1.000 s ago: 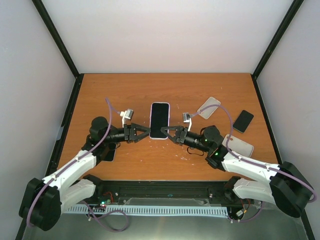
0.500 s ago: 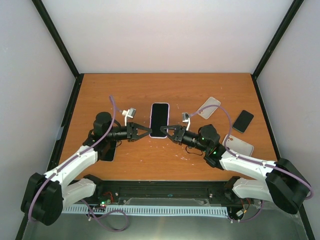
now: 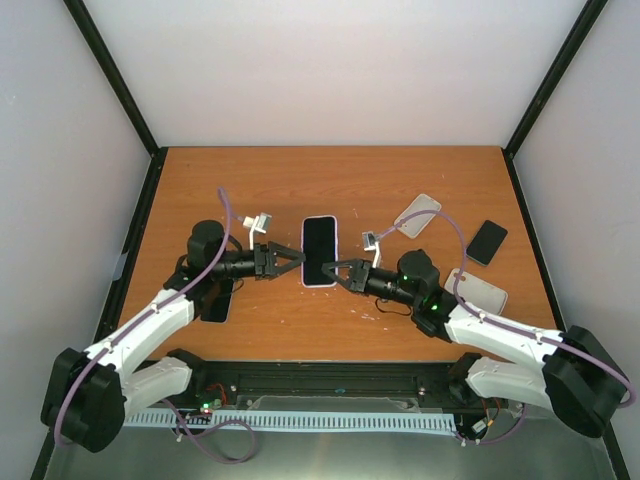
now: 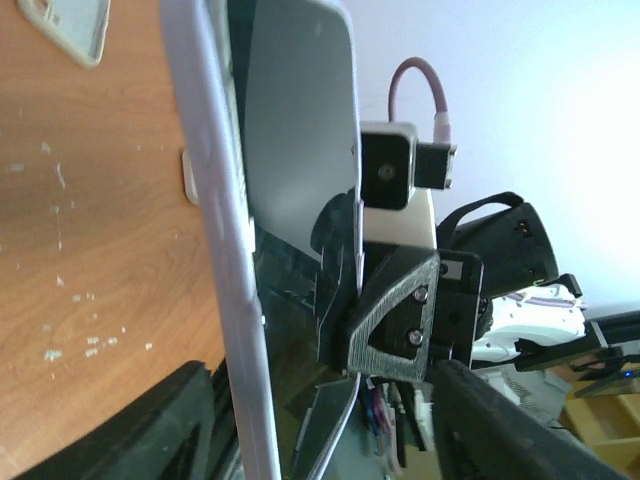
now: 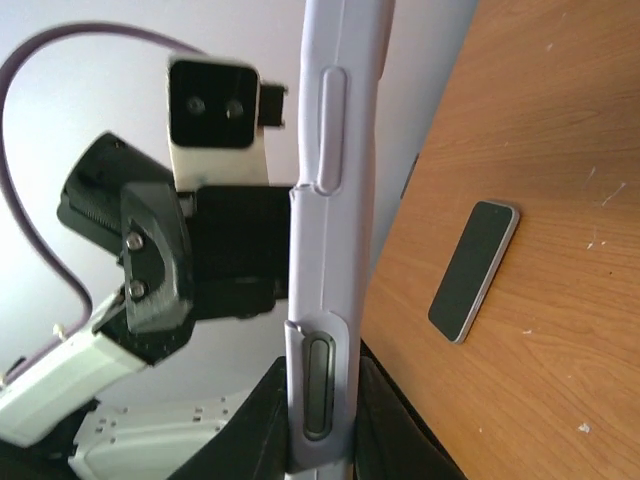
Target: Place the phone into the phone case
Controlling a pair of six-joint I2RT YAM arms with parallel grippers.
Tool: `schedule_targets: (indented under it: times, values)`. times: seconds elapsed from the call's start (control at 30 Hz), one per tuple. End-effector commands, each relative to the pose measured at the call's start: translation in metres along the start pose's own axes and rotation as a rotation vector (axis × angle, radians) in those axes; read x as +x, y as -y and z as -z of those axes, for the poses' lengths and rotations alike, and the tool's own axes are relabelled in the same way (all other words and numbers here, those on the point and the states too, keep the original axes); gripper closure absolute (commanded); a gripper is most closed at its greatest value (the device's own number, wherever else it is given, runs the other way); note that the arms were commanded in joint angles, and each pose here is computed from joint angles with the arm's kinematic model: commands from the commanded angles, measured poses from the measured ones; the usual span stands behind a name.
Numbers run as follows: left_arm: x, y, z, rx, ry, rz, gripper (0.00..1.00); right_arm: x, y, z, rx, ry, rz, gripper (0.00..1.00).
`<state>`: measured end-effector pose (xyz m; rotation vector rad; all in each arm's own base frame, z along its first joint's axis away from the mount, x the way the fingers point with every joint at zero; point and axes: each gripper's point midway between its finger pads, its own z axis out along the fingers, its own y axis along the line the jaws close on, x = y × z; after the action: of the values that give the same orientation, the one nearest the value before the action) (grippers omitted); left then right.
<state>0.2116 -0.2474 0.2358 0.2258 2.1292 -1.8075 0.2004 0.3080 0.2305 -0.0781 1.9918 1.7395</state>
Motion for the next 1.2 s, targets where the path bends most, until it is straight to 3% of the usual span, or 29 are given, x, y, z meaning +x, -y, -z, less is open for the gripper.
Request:
schedule_targets:
  times: [0.0,0.23,0.33,0.5,0.63,0.7,0.9,1.17]
  values:
    - [-0.02,0.038,0.005,0.045,0.065,-0.186,0.37,0.009,-0.038,0.012,-0.127,-0.046,0.161,0.88]
    - [-0.03,0.049,0.005,0.084,0.109,-0.235,0.37,0.029,-0.061,0.028,-0.231,-0.135,0.232,0.87]
    - [-0.032,0.057,0.008,0.119,0.134,-0.261,0.42,0.032,-0.066,0.032,-0.25,-0.148,0.24,0.87]
    - [-0.035,0.06,0.01,0.12,0.159,-0.274,0.62,0.036,-0.065,0.032,-0.248,-0.171,0.245,0.87]
    - [-0.036,0.056,0.008,0.11,0.154,-0.276,0.92,0.037,-0.06,0.031,-0.233,-0.175,0.24,0.87]
    - [-0.036,0.052,0.006,0.1,0.149,-0.274,0.99,0.037,-0.057,0.029,-0.22,-0.174,0.234,0.86]
    - [-0.033,0.05,0.005,0.095,0.126,-0.307,1.0,0.029,-0.057,0.032,-0.188,-0.126,0.233,0.77]
    - [-0.021,0.057,0.001,0.138,0.022,-0.342,1.0,0.003,-0.048,0.033,-0.004,-0.039,0.292,0.45]
